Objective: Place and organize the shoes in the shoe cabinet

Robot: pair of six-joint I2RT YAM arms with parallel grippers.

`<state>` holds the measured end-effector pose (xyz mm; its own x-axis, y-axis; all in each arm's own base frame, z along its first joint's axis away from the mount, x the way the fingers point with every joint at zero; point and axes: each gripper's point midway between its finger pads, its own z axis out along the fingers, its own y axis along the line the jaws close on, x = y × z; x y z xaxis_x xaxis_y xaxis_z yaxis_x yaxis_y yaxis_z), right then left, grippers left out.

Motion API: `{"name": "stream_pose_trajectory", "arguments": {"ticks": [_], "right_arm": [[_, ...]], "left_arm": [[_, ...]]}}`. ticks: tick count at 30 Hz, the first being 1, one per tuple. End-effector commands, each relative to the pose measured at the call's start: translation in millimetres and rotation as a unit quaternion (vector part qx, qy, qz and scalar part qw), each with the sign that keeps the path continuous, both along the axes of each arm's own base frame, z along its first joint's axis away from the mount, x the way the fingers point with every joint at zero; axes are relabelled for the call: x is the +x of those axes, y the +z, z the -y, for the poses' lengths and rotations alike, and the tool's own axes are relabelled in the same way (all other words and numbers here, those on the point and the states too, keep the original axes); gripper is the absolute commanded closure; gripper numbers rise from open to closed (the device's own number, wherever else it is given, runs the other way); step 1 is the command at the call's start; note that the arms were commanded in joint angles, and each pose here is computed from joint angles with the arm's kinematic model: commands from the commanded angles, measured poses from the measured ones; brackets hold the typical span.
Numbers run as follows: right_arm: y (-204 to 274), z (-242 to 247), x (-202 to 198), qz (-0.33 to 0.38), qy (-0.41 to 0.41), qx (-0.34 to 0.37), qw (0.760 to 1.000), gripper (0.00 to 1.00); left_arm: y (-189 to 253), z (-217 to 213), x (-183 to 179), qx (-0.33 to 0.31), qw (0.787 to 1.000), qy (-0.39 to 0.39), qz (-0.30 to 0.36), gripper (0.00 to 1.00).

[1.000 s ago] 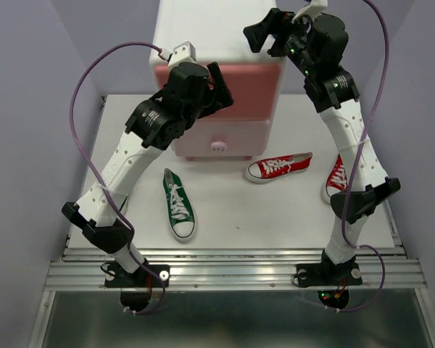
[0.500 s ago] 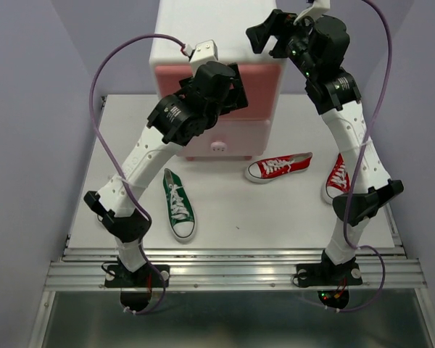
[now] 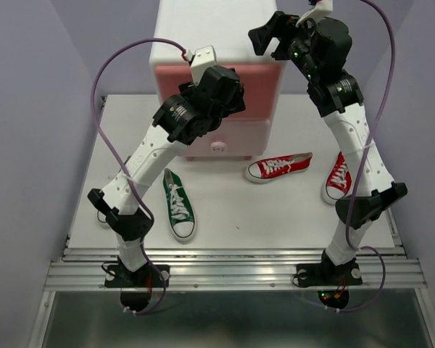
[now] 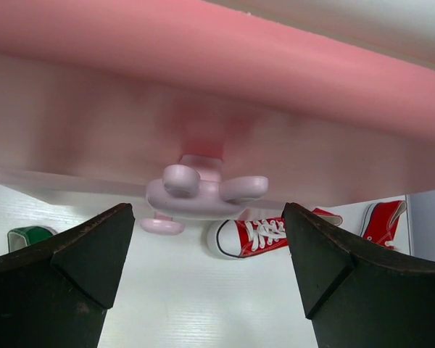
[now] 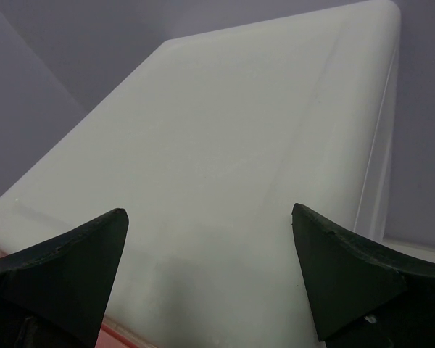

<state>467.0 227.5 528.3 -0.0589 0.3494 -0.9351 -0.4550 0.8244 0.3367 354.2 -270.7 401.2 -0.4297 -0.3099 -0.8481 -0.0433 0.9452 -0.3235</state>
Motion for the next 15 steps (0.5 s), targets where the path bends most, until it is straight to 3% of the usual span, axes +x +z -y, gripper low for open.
{"name": "stream_pose_trajectory", "arguments": {"ticks": [1, 9, 15], "right_arm": [[-83, -9, -1, -0.132, 0.014, -0.045, 0.990, 0.00], [-89, -8, -6, -0.138, 0.018, -0.051, 0.989, 0.00], [-91, -8, -8, -0.140, 0.020, -0.053, 0.989, 0.00]], "left_arm": [[9, -7, 3, -0.002, 1.000, 0.017, 0.019, 0.05], [8, -15, 20, -0.006, 1.000, 0.015, 0.023, 0.12], [7, -13, 23, -0.011, 1.000, 0.000, 0.018, 0.42]]}}
